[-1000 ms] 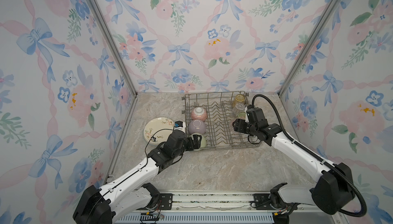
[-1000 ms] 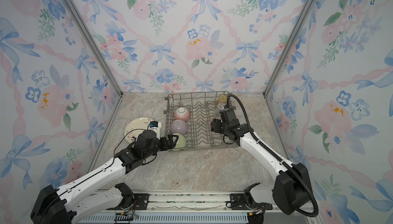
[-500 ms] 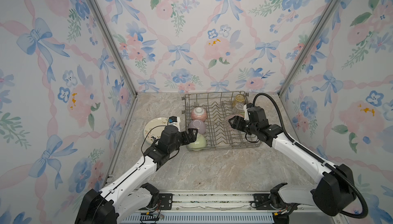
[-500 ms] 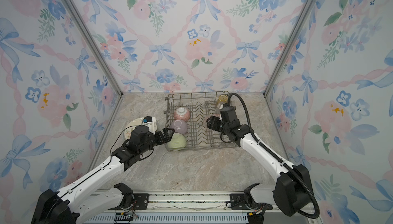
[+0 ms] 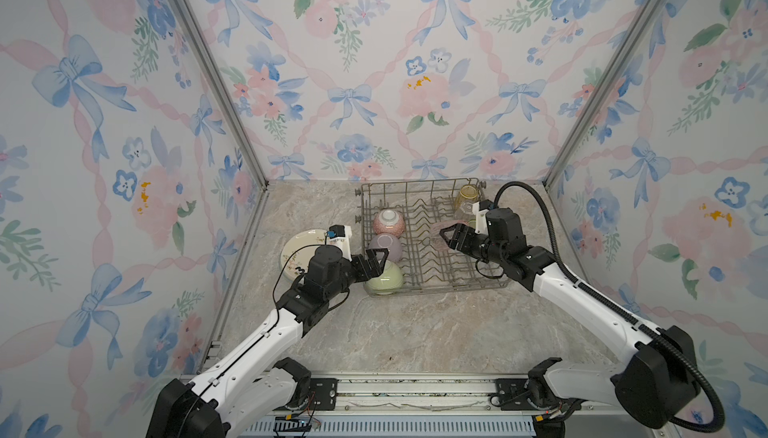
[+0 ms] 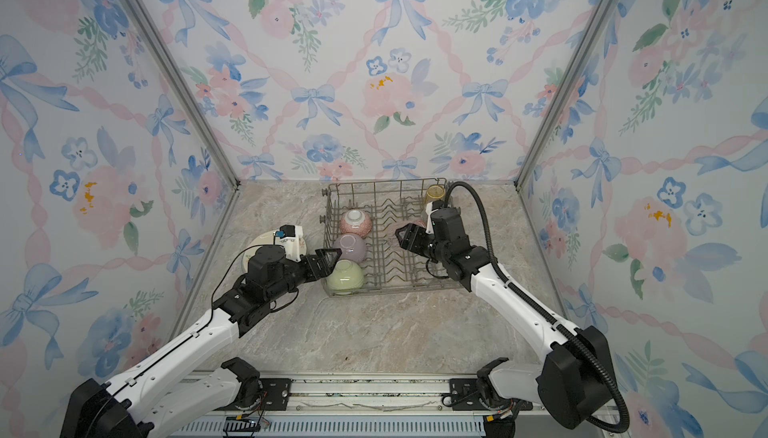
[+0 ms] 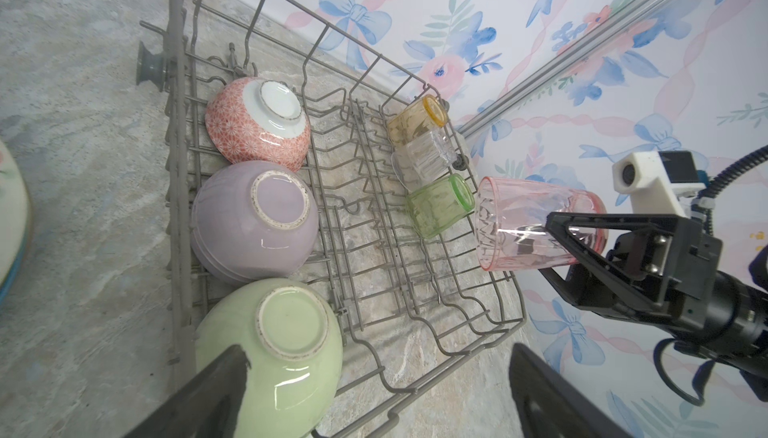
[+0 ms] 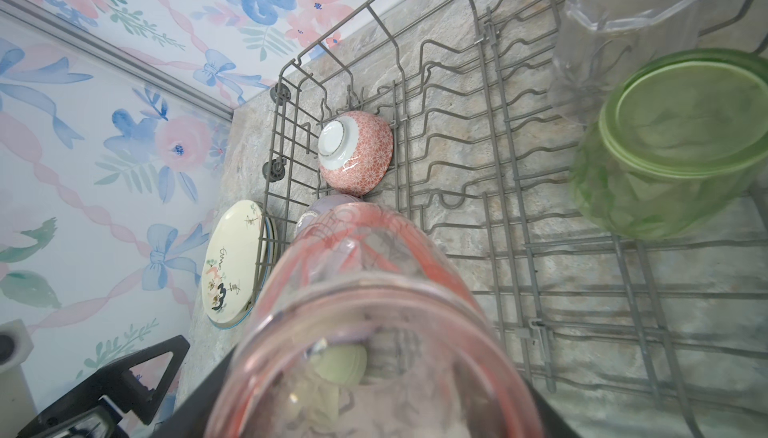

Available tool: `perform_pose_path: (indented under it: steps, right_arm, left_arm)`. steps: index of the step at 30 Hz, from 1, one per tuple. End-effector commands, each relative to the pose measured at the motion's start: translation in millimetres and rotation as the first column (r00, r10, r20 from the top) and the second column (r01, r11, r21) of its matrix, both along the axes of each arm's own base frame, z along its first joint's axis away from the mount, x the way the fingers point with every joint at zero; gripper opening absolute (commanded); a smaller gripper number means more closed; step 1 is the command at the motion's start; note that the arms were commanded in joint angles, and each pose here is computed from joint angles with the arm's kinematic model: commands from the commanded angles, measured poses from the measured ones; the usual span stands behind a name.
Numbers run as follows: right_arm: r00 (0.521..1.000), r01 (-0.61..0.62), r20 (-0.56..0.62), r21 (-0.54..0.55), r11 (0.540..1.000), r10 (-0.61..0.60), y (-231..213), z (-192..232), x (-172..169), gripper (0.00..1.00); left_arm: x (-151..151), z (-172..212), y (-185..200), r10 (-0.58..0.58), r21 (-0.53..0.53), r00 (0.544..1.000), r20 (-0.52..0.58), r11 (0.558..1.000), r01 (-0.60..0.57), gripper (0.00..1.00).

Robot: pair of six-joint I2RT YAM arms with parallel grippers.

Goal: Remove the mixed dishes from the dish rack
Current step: 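Carry the pink cup toward the left gripper while the left gripper reaches to it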

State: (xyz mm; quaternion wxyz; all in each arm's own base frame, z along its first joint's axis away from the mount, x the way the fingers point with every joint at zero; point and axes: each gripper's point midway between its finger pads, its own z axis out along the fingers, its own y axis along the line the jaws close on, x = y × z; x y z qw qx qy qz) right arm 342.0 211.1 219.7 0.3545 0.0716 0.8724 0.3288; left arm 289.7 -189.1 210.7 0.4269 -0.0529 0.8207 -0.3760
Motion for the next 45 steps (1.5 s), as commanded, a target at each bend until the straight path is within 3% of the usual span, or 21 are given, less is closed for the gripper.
perform_pose_path:
  steps: [1, 7, 14, 24, 38, 45]
  right_arm:
    - [0.999, -0.036, 0.044, 0.082, 0.996, 0.032, 13, 19, -5, 0.48]
    - [0.996, -0.076, 0.051, 0.159, 0.984, 0.069, 25, 28, -8, 0.48]
    - [0.994, -0.104, 0.055, 0.209, 0.972, 0.095, 36, 35, -15, 0.48]
    - [0.984, -0.173, 0.087, 0.284, 0.943, 0.155, 63, 52, -27, 0.48]
    - [0.974, -0.225, 0.099, 0.319, 0.921, 0.204, 73, 61, -47, 0.48]
    - [0.969, -0.244, 0.107, 0.336, 0.91, 0.22, 74, 66, -52, 0.49]
  left_arm:
    - [-5, 12, -3, -0.024, -0.056, 0.999, 0.045, 0.998, 0.027, 0.98]
    - [-5, 28, -9, -0.052, -0.097, 0.993, 0.109, 0.993, 0.063, 0.98]
    - [-12, 45, -35, -0.178, -0.184, 0.97, 0.164, 0.961, 0.207, 0.95]
    - [-13, 59, -63, -0.273, -0.147, 0.929, 0.251, 0.938, 0.315, 0.91]
    - [-6, 73, -100, -0.386, -0.125, 0.861, 0.33, 0.886, 0.446, 0.77]
    - [-11, 79, -112, -0.434, -0.151, 0.823, 0.366, 0.845, 0.513, 0.62]
